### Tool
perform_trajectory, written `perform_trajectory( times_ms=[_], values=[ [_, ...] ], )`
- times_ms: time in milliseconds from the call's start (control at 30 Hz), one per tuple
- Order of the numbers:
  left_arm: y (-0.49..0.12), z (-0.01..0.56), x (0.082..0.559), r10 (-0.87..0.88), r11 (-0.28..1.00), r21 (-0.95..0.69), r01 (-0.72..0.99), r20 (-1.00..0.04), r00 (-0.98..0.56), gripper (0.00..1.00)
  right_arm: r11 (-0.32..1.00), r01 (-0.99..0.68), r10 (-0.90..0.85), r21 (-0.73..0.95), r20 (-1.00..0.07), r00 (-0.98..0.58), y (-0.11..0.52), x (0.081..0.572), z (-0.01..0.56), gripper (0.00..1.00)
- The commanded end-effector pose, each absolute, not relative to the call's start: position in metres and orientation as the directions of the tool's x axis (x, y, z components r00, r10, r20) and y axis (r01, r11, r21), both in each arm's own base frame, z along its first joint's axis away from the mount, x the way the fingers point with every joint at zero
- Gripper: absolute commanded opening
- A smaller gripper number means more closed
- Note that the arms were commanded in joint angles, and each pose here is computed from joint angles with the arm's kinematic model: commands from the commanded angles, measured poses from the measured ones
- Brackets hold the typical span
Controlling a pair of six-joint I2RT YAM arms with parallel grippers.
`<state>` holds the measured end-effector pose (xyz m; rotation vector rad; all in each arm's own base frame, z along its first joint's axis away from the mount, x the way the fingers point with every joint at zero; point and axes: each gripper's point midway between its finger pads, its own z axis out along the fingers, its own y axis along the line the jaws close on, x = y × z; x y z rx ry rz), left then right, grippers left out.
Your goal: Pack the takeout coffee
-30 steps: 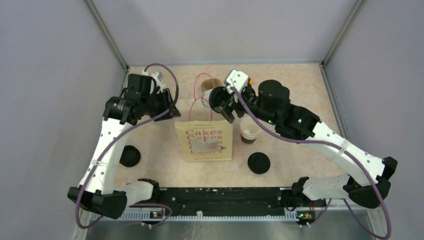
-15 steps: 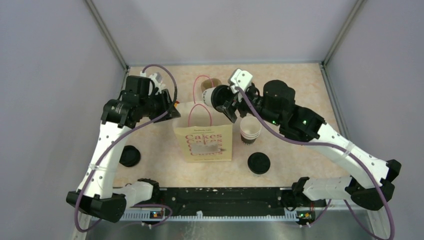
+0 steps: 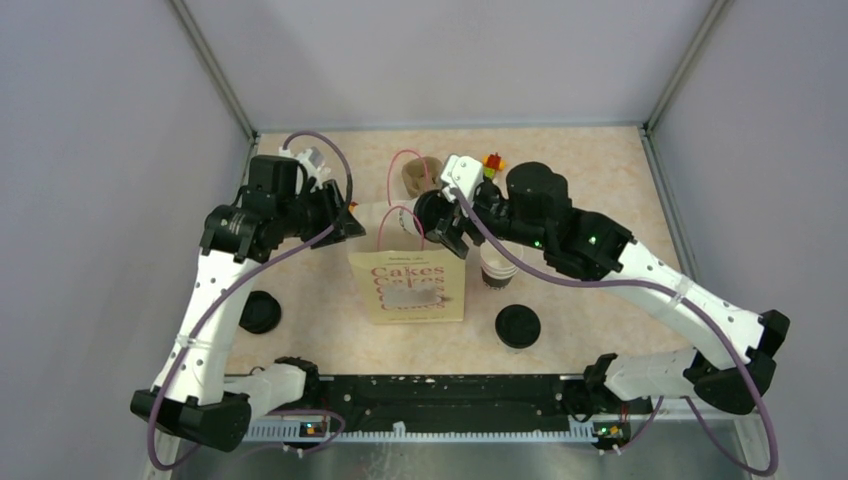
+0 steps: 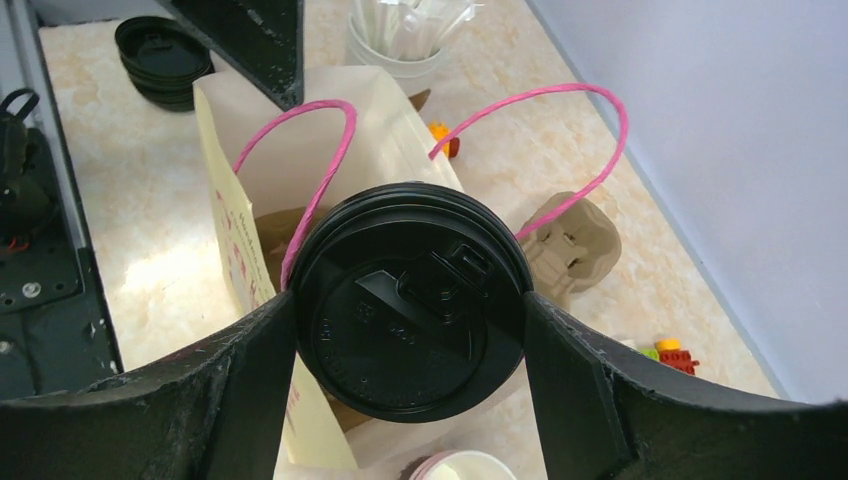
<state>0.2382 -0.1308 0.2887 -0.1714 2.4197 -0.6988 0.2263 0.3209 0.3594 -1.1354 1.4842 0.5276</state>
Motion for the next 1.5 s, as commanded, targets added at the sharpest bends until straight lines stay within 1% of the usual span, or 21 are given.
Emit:
perform_trajectory(
  times_ms=[0,167,300,467,600,700,767,900,967,1033,1167,1233,1300,1467],
  values=[
    [-0.132,0.296,0.243,-0.291,0.842,-0.535,0.064,-0.552,-0.782,0.49,0.342,-0.899,-0.372,-0.274,-0.918,0.139,0.331,0.218,0.354,0.65],
    [-0.128,0.289,0.245,-0.28,0.859,-0.509,0.05,-0.551,-0.786,0.48,0.233,-0.936,-0.385,-0.266,-0.909,0.162,0.341,0.205,0.347,0.65],
    [-0.127,0.289,0.25,-0.284,0.862,-0.505,0.043,-0.552,-0.784,0.49,0.178,-0.941,-0.412,-0.287,-0.89,0.194,0.344,0.203,0.339,0.66],
    [-0.13,0.29,0.257,-0.256,0.868,-0.493,0.054,-0.538,-0.803,0.49,0.16,-0.935,-0.432,-0.316,-0.874,0.221,0.348,0.204,0.338,0.66],
    [-0.113,0.281,0.26,-0.214,0.92,-0.392,0.015,-0.534,-0.818,0.5,0.154,-0.937,-0.439,-0.314,-0.871,0.22,0.348,0.201,0.338,0.65],
    [-0.118,0.285,0.267,-0.186,0.917,-0.395,0.057,-0.548,-0.816,0.49,0.156,-0.938,-0.44,-0.308,-0.872,0.213,0.347,0.2,0.336,0.65],
    [-0.123,0.284,0.272,-0.178,0.91,-0.407,0.073,-0.545,-0.82,0.43,0.156,-0.94,-0.447,-0.304,-0.87,0.208,0.345,0.199,0.334,0.65],
    [-0.131,0.283,0.273,-0.169,0.893,-0.437,0.103,-0.539,-0.825,0.17,0.157,-0.941,-0.451,-0.301,-0.869,0.202,0.345,0.199,0.332,0.65],
    [-0.141,0.293,0.274,-0.157,0.863,-0.478,0.166,-0.565,-0.81,0.06,0.158,-0.938,-0.444,-0.308,-0.871,0.211,0.346,0.199,0.336,0.64],
    [-0.153,0.312,0.277,-0.154,0.817,-0.515,0.26,-0.629,-0.762,0.0,0.166,-0.93,-0.427,-0.327,-0.874,0.231,0.347,0.201,0.345,0.64],
    [-0.169,0.341,0.271,-0.136,0.733,-0.522,0.437,-0.741,-0.657,0.0,0.2,-0.909,-0.38,-0.365,-0.884,0.272,0.351,0.208,0.366,0.64],
    [-0.174,0.349,0.267,-0.131,0.699,-0.513,0.498,-0.777,-0.616,0.0,0.198,-0.907,-0.375,-0.371,-0.884,0.279,0.353,0.208,0.368,0.64],
    [-0.173,0.349,0.264,-0.13,0.694,-0.505,0.514,-0.789,-0.6,0.0,0.189,-0.909,-0.38,-0.372,-0.881,0.282,0.356,0.209,0.365,0.64],
    [-0.173,0.333,0.253,-0.113,0.684,-0.517,0.515,-0.772,-0.625,0.0,0.142,-0.909,-0.391,-0.391,-0.866,0.312,0.367,0.202,0.354,0.64]
  ],
)
